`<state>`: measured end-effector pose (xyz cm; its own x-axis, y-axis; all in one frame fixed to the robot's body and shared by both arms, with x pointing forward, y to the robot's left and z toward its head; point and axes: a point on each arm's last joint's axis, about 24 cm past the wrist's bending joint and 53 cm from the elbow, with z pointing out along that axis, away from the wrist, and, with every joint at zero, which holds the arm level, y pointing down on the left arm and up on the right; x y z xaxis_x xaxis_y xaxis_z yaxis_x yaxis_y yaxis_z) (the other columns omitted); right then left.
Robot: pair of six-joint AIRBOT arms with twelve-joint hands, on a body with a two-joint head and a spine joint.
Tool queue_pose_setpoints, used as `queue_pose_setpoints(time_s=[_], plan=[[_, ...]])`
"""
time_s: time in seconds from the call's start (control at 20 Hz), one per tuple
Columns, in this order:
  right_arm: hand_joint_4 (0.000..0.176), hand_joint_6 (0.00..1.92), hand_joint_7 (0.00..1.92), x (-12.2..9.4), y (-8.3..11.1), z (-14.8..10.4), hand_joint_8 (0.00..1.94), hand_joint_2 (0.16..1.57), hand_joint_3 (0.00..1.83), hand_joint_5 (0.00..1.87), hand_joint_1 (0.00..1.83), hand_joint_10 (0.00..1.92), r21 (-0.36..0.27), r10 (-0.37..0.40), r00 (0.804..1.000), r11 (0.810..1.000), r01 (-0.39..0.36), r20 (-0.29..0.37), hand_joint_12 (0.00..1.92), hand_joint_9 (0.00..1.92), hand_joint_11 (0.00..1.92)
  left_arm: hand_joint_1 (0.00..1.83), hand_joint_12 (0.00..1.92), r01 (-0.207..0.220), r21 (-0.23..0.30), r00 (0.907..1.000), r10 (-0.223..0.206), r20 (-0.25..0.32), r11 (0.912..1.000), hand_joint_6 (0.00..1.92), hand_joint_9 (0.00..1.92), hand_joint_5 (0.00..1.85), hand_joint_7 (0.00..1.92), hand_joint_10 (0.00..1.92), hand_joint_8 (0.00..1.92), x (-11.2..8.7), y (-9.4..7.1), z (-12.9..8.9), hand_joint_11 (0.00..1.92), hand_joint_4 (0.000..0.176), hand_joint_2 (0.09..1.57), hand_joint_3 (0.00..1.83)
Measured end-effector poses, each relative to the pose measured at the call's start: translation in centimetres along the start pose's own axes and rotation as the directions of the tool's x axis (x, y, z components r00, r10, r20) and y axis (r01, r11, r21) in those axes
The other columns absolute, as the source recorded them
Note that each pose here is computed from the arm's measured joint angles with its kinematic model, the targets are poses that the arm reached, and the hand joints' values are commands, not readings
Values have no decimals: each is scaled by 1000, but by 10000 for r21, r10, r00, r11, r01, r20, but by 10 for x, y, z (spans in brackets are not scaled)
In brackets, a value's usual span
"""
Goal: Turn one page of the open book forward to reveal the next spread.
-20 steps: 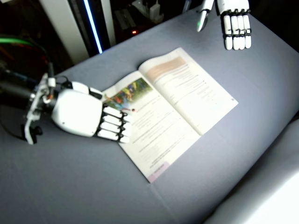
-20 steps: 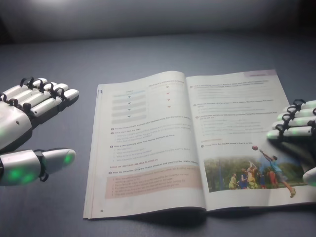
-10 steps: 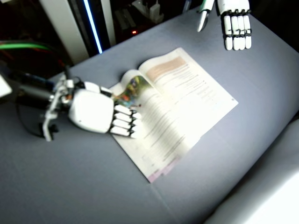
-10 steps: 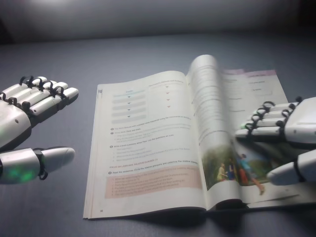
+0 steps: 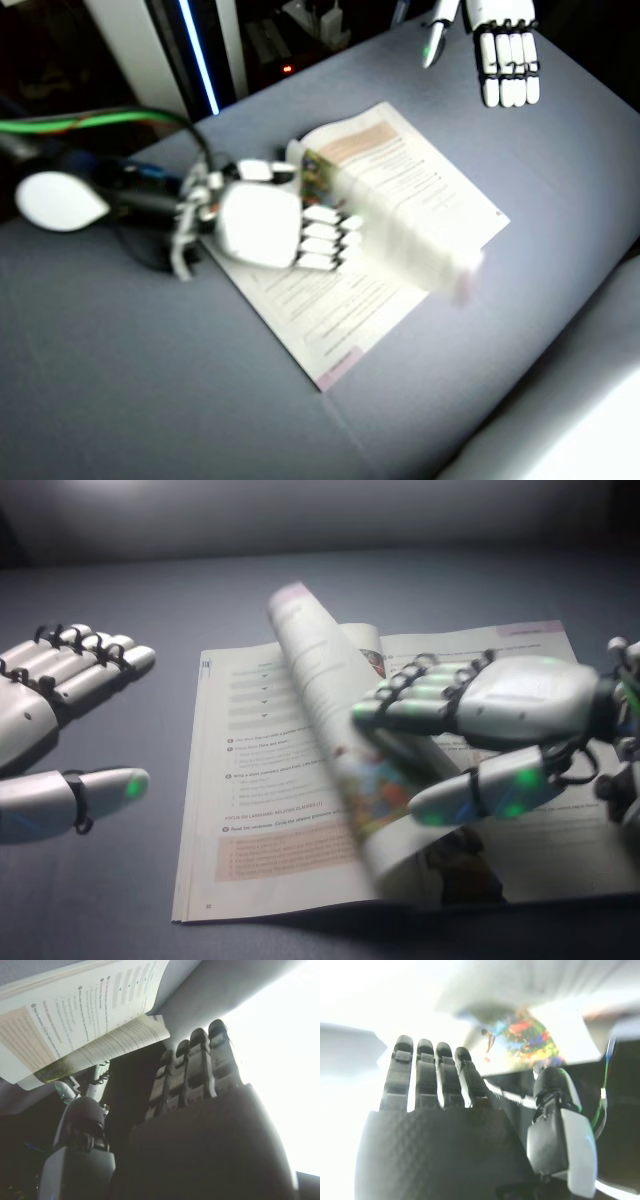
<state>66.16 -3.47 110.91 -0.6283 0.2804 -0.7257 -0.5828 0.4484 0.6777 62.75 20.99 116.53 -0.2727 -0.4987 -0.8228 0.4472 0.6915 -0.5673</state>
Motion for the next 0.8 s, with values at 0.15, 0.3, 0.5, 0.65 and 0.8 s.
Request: queue_pose_setpoints(time_s=[0.15, 0.3, 0.5, 0.65, 0.8], plan=[[0, 14, 82, 24, 19, 18, 13, 1260, 12, 88, 0, 11, -574, -146, 9989, 9983, 121, -442, 12, 58, 29, 0, 0, 110, -24, 9982, -108, 591, 9999, 1, 0, 12, 0, 0, 0, -17, 2, 0, 0, 0, 1227, 0], [0, 4, 108, 33, 36, 36, 5, 1254, 0, 134, 0, 6, -1017, -346, 9975, 9944, 282, -612, 17, 83, 46, 0, 0, 38, 145, 9964, -50, 849, 9999, 5, 0, 23, 0, 0, 0, -26, -2, -1, 0, 0, 1243, 0], [0, 1, 100, 54, 72, 67, 3, 1215, 0, 127, 0, 4, -1927, -826, 9920, 9792, 630, -956, 3, 74, 17, 0, 0, 14, 132, 9947, -27, 1026, 9999, 7, 0, 23, 4, 0, 1, -33, -1, -2, 0, 0, 1209, 0], [0, 10, 211, 71, 113, 72, 16, 1201, 0, 223, 0, 21, -3023, -1079, 9825, 9514, 579, -1515, 43, 200, 117, 0, 0, -175, 34, 9928, 170, 1189, 9998, 0, 0, 0, 0, 0, 0, -45, 1, -5, 0, 0, 1196, 0], [0, 6, 233, 83, 161, 61, 17, 1219, 4, 221, 0, 20, -4436, -1094, 9739, 8961, 101, -1989, 53, 216, 149, 0, 0, -80, -5, 9920, 80, 1257, 10000, 3, 0, 7, 0, 0, 0, -48, 2, -6, 0, 0, 1201, 0]])
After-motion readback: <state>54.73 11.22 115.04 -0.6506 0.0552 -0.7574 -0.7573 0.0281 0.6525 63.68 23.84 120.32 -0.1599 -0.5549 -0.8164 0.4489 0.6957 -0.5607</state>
